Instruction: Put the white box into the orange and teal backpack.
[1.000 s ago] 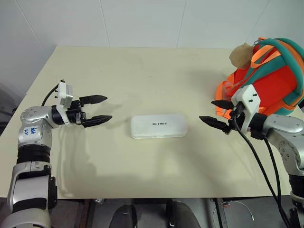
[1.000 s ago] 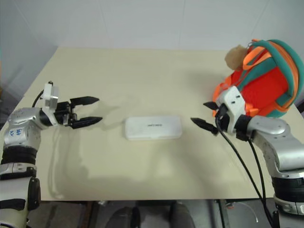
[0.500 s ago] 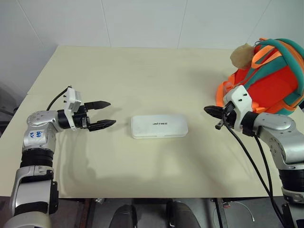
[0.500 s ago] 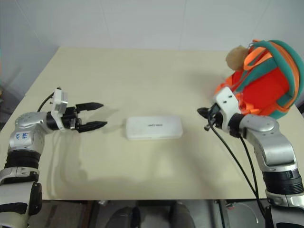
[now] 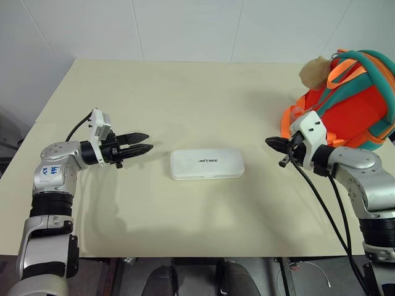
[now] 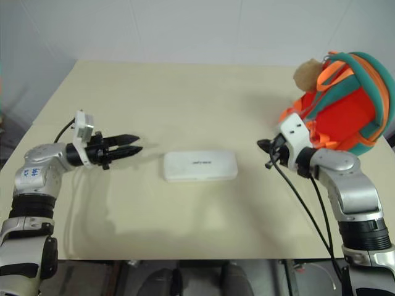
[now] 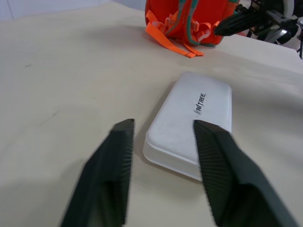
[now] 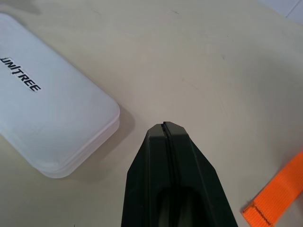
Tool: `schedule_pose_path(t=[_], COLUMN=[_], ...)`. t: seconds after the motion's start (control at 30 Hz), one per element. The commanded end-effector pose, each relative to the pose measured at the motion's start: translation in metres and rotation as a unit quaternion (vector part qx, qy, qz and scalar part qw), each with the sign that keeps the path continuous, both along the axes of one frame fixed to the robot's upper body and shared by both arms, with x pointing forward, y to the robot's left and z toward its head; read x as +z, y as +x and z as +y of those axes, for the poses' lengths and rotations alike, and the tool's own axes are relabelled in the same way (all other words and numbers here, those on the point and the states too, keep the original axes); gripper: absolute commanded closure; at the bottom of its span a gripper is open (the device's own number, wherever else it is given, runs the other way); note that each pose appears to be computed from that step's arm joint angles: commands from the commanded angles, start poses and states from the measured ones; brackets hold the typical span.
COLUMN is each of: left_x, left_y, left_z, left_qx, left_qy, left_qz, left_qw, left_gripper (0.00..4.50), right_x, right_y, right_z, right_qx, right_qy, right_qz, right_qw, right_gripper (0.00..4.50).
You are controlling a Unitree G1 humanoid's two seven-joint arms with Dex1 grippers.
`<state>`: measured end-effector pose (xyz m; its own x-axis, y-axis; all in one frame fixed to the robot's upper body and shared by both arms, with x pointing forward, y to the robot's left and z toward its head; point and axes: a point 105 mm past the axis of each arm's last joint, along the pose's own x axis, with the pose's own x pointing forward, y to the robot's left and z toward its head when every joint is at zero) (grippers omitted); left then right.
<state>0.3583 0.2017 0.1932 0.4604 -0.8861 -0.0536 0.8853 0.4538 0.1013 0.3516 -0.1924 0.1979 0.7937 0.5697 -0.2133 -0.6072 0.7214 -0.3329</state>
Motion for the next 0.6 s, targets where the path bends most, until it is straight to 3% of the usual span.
schedule_pose_path(t=[0.03,0.13,0.33,0.47,0.6], left_x=[-0.006,-0.023,-0.042,-0.066,-0.068], left_y=[-0.001,-0.005,-0.005,0.009,0.007], left_z=[-0.008,-0.015,-0.024,-0.013,-0.017], left_qx=[-0.003,-0.026,-0.035,0.038,0.023], left_qy=[0.022,0.045,0.071,0.176,0.162], left_qz=[-0.002,0.035,0.065,0.082,0.096], left_qw=[1.000,0.998,0.995,0.980,0.982], left_gripper=[3.75,4.50,4.50,4.50,4.50], right_x=[0.012,0.007,-0.010,-0.024,-0.035], right_y=[-0.001,0.001,0.010,0.016,0.018], right_z=[-0.002,-0.005,-0.011,-0.007,0.009], right_qx=[-0.003,-0.011,-0.036,-0.048,-0.031], right_qy=[-0.008,-0.017,-0.041,-0.051,-0.047], right_qz=[-0.030,-0.025,-0.005,0.015,0.034], right_qw=[1.000,0.999,0.999,0.997,0.998], right_gripper=[4.38,4.38,4.38,4.38,4.38])
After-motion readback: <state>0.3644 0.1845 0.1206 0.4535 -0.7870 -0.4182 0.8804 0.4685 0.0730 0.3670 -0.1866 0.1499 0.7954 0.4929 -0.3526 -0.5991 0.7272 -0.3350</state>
